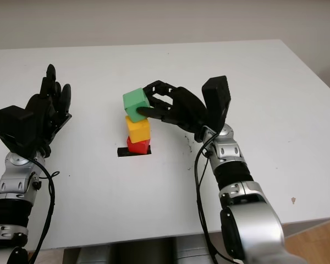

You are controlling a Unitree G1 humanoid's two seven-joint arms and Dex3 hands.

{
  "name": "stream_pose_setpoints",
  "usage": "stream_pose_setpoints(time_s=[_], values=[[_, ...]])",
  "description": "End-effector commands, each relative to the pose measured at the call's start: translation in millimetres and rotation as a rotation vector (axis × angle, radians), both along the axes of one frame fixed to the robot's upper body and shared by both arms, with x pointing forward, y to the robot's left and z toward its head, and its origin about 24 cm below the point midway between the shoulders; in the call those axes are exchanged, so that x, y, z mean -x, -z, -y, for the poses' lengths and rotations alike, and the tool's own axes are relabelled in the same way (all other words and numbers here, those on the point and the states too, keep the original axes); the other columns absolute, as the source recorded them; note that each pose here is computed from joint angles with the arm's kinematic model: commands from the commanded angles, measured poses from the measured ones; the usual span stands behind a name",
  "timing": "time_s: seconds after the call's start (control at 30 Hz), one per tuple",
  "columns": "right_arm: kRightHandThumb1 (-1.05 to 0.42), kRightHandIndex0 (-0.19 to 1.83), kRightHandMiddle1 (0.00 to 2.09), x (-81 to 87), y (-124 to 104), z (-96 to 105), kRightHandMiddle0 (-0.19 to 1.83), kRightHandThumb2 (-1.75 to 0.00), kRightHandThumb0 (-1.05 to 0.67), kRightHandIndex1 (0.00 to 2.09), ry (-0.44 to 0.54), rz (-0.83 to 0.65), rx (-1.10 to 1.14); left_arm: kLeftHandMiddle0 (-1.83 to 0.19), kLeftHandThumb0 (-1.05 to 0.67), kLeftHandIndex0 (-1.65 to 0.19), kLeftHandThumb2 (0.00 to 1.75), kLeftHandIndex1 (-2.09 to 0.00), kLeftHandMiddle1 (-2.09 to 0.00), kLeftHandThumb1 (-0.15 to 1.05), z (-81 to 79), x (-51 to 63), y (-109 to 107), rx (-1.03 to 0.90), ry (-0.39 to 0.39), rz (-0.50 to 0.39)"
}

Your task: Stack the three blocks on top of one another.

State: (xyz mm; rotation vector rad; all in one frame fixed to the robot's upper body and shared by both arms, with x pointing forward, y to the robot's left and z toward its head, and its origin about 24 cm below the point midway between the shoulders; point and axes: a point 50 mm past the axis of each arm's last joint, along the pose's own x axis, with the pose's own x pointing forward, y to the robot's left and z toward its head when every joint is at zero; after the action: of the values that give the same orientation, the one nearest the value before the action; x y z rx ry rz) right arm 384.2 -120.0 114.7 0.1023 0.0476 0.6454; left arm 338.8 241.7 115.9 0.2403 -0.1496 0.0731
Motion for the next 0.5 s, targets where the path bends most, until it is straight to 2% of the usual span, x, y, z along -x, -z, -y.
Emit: stream_pose_setpoints(time_s=[0.0, 0.47], values=[[-0.99, 0.18, 1.64, -3.6, -9.8, -4.4, 0.28, -0.05, -0.46, 0.04, -0.015, 0.007, -0.039, 0.19, -0.80, 0.19, 0.61, 0.00, 0.00, 1.05, -3.6, 0.3, -7.9, -0.012, -0.006, 0.024], [-0.99, 0.21, 1.61, -1.0, -3.9, -2.5, 0.31, -0.05, -0.47, 0.06, -0.024, -0.004, -0.053, 0.19, -0.79, 0.19, 0.61, 0.00, 0.00, 1.05, -2.7, -0.7, -8.6, -0.006, 0.005, 0.025]])
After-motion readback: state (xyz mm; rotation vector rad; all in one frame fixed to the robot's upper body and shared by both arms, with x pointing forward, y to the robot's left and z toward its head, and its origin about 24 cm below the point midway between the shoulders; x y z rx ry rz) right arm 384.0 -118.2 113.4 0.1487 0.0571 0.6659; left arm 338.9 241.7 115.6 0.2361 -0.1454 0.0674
